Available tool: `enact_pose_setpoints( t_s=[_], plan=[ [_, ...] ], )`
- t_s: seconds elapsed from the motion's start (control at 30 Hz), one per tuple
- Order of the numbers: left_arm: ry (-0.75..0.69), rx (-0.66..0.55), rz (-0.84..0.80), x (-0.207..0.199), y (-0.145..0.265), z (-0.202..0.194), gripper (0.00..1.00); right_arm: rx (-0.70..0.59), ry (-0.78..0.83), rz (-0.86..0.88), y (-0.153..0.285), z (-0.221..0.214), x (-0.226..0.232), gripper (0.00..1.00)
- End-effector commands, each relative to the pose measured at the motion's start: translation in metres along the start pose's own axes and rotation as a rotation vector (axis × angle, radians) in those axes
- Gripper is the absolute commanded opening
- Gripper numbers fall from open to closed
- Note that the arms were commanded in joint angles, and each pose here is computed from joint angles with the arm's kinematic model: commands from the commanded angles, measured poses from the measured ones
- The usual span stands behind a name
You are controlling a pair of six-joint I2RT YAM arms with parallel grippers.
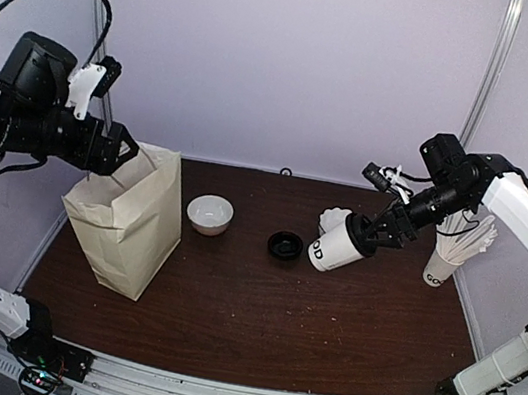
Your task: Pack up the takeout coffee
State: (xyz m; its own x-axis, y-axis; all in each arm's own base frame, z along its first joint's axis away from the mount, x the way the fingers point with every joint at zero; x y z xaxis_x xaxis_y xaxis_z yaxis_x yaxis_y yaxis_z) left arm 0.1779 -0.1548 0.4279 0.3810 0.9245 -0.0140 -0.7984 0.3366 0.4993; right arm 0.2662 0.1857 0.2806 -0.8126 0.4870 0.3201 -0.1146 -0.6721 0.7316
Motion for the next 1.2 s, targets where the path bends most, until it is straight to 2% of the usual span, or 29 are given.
enact_pose_setpoints(
  t_s=[0.0, 0.1, 0.3, 0.47, 0.67, 0.93, 1.03, 1.17],
  plan=[
    [0.039, 0.215, 0.25, 0.029, -0.014, -0.05, 0.93, 0.077, 0.072, -0.198, 0.0, -0.01, -0.028, 0.66],
    [0.026, 0.266, 0.32, 0.037, -0.022, -0.058, 0.94, 0.178, 0.105, -0.29, -0.001, -0.024, -0.04, 0.67],
    [0.109, 0.343, 0.341, 0.052, -0.041, -0.072, 0.94, 0.421, 0.167, -0.449, 0.0, -0.059, -0.057, 0.67],
    [0.156, 0.345, 0.227, 0.046, -0.064, -0.075, 0.93, 0.566, 0.158, -0.45, -0.008, -0.092, -0.063, 0.67],
    [0.133, 0.356, 0.192, 0.037, -0.089, -0.072, 0.93, 0.626, 0.138, -0.465, -0.018, -0.109, -0.071, 0.68],
    [0.151, 0.395, 0.156, 0.036, -0.124, -0.076, 0.91, 0.646, 0.125, -0.444, -0.027, -0.116, -0.074, 0.77],
    [0.138, 0.393, 0.122, 0.03, -0.134, -0.074, 0.84, 0.635, 0.125, -0.436, -0.026, -0.115, -0.072, 0.85],
    [0.119, 0.376, 0.019, 0.016, -0.143, -0.069, 0.7, 0.621, 0.121, -0.434, -0.022, -0.113, -0.069, 0.88]
  ],
)
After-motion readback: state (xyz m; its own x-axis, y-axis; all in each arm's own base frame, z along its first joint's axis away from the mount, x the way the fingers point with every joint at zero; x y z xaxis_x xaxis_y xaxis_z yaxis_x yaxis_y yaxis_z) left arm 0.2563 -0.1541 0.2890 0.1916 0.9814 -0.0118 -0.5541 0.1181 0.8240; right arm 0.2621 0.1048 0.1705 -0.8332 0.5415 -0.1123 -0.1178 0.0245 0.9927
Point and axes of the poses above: each gripper's point midway between its finger pads, its own y axis back along the fingers, its own x axis along the line the jaws close on, z = x × y, the point moved 4 cm from there along y, back along the fingers, and after that the axes turned 2 degrees about -y, right-handed, at the moved point
